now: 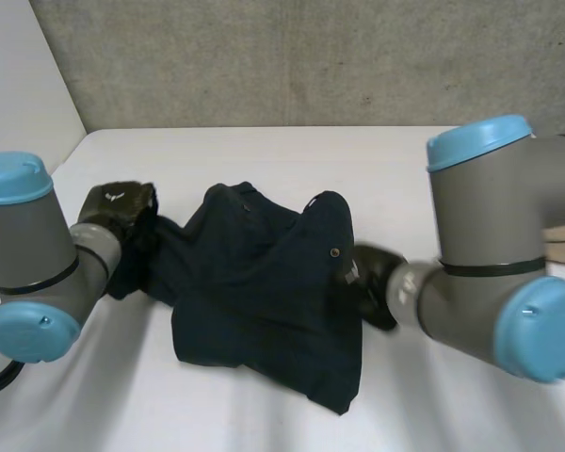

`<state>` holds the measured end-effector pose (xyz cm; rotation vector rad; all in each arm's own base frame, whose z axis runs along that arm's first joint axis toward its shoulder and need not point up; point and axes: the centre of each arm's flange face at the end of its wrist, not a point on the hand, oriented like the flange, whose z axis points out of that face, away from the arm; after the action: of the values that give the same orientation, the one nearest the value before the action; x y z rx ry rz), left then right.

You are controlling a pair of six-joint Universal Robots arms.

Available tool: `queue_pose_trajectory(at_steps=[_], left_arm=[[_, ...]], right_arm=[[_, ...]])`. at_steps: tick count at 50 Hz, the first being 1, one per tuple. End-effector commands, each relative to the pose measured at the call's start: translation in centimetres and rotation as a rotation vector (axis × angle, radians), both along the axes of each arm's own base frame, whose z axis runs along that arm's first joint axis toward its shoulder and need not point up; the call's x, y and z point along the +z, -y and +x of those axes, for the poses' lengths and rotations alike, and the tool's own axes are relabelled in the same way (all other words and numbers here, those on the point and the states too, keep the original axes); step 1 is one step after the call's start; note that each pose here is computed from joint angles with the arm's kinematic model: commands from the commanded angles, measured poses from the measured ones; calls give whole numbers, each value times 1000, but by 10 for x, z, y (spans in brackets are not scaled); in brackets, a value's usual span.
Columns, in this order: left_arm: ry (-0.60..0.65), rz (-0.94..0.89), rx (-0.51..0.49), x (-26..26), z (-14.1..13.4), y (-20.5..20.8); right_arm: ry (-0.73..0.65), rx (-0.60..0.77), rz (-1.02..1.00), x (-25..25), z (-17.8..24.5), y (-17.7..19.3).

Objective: Fold the laundry.

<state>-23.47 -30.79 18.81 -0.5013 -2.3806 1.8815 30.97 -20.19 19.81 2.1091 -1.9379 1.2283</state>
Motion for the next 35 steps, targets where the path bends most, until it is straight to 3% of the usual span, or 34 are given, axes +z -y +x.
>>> queue_pose_trajectory(at_steps=[1, 12, 25, 35], left_arm=[[-18, -68, -68, 22, -22, -11], [-37, -106, -124, 50, -31, -39], [-54, -140, -157, 78, -15, -96], [-64, -150, -223, 80, -16, -134]], right_arm=[[-48, 44, 286, 8, -28, -43], [480, -181, -57, 69, 8, 39], [576, -92, -147, 50, 56, 98], [626, 152, -46, -3, 120, 80]])
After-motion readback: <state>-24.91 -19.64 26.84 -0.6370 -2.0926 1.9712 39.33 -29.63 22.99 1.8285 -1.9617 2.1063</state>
